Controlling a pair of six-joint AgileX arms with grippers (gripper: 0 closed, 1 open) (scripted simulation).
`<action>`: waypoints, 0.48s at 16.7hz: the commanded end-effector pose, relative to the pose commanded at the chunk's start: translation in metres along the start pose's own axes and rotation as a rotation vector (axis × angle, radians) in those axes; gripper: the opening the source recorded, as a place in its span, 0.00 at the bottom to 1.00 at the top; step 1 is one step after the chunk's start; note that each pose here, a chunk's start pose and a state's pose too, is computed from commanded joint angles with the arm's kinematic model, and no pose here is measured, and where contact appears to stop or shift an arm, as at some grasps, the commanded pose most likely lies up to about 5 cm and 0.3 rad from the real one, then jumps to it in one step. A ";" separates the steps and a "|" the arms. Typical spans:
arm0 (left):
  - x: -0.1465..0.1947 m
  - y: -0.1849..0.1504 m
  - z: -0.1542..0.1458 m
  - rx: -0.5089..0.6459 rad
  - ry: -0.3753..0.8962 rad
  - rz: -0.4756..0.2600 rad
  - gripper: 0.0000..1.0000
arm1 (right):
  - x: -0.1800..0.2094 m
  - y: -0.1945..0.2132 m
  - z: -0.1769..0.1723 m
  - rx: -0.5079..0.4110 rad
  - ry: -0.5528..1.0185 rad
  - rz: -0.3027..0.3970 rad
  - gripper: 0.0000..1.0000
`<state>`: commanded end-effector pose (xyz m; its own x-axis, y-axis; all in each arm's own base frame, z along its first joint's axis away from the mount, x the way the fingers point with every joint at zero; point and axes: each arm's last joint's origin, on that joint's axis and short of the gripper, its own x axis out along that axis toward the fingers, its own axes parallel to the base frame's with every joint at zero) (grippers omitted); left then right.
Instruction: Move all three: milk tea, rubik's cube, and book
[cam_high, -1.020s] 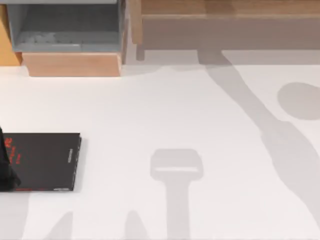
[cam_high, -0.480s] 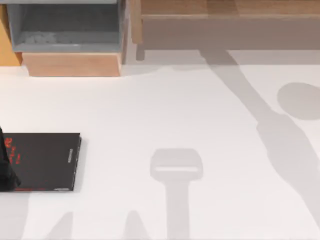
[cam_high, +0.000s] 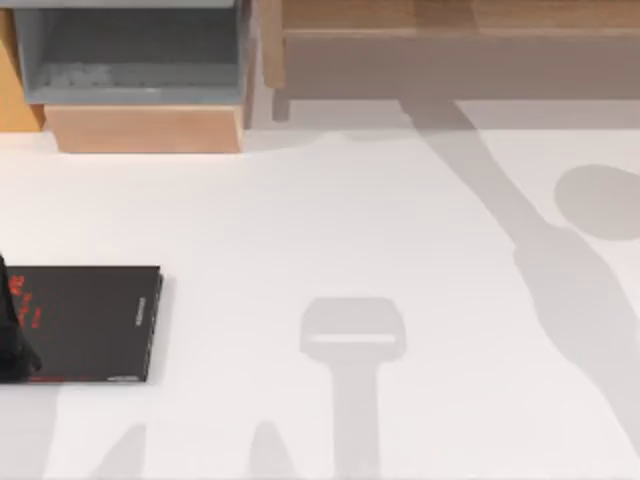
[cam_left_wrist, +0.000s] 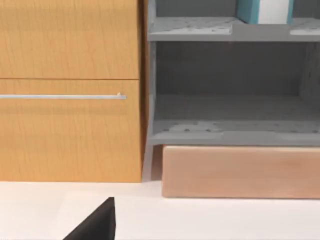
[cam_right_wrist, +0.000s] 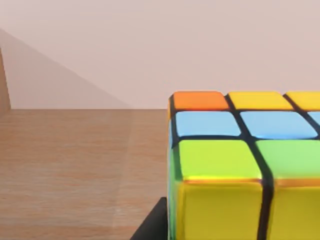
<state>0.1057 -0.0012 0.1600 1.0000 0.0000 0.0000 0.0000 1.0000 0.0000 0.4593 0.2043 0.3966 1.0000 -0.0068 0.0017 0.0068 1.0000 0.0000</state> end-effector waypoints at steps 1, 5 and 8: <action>0.000 0.000 0.000 0.000 0.000 0.000 1.00 | 0.000 0.000 0.000 0.000 0.000 0.000 0.53; 0.000 0.000 0.000 0.000 0.000 0.000 1.00 | 0.000 0.000 0.000 0.000 0.000 0.000 0.83; 0.000 0.000 0.000 0.000 0.000 0.000 1.00 | 0.000 0.000 0.000 0.000 0.000 0.000 1.00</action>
<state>0.1057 -0.0012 0.1600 1.0000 0.0000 0.0000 0.0000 1.0000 0.0000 0.4593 0.2043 0.3966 1.0000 -0.0068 0.0017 0.0068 1.0000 0.0000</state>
